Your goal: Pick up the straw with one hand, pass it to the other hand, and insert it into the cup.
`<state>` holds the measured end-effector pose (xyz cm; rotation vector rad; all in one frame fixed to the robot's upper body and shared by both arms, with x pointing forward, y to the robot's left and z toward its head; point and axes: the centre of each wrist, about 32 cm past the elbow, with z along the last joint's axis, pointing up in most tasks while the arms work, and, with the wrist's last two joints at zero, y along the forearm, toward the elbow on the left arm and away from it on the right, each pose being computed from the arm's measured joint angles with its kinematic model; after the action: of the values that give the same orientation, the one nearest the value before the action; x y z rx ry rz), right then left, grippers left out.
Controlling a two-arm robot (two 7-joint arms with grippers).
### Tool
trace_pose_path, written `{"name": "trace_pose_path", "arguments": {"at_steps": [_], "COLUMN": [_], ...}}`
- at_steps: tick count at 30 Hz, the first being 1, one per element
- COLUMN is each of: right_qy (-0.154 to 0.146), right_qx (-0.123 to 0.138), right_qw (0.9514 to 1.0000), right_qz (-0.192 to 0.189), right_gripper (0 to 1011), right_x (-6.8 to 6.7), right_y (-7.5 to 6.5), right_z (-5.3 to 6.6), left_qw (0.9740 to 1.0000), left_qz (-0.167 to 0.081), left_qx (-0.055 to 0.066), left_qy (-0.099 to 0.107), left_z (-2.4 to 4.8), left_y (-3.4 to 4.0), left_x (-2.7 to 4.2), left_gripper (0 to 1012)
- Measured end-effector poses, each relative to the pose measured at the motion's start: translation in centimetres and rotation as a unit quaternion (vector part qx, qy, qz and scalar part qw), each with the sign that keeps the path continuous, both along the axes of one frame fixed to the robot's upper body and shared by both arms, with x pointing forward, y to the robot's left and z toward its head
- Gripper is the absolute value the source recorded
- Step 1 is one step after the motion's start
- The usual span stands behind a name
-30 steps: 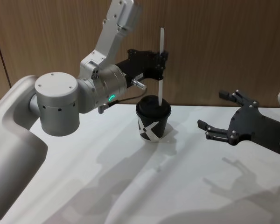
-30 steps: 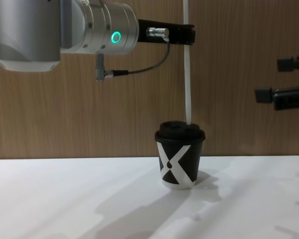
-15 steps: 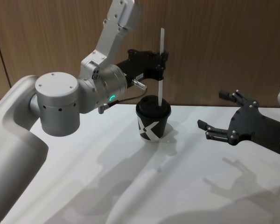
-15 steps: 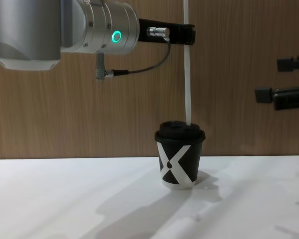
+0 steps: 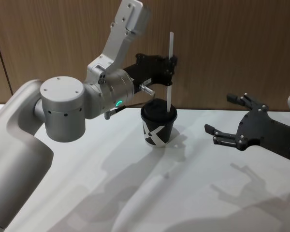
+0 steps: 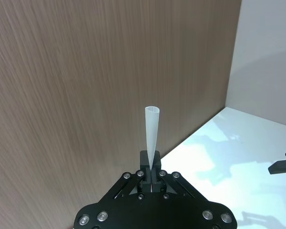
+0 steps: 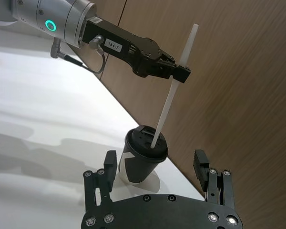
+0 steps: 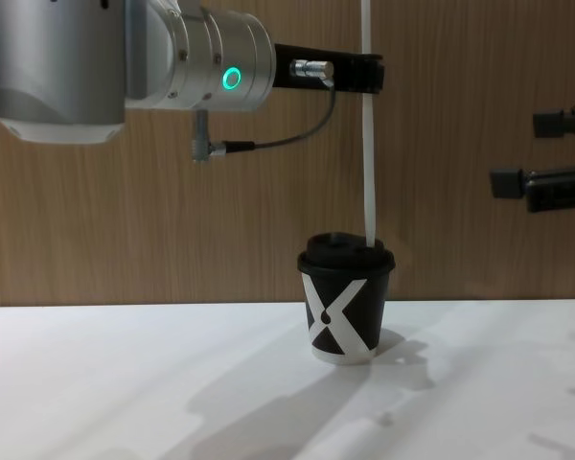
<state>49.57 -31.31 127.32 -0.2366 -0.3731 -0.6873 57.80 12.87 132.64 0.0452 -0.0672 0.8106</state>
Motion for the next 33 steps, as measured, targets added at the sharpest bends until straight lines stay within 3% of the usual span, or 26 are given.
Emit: {"name": "trace_pose_path", "arguments": {"at_steps": [23, 33], "right_qy": [0.0, 0.0], "right_qx": [0.0, 0.0], "right_qw": [1.0, 1.0], "right_qz": [0.0, 0.0], "right_gripper": [1001, 1001], "right_x": [0.0, 0.0], "right_y": [0.0, 0.0], "right_z": [0.0, 0.0], "left_qw": [0.9999, 0.9998], "left_qz": [0.013, 0.02], "left_qx": [0.009, 0.008], "left_qy": [-0.003, 0.002], "left_z": [-0.27, -0.44], "left_y": [-0.43, -0.48], "left_x": [-0.25, -0.25], "left_gripper": [7, 6]}}
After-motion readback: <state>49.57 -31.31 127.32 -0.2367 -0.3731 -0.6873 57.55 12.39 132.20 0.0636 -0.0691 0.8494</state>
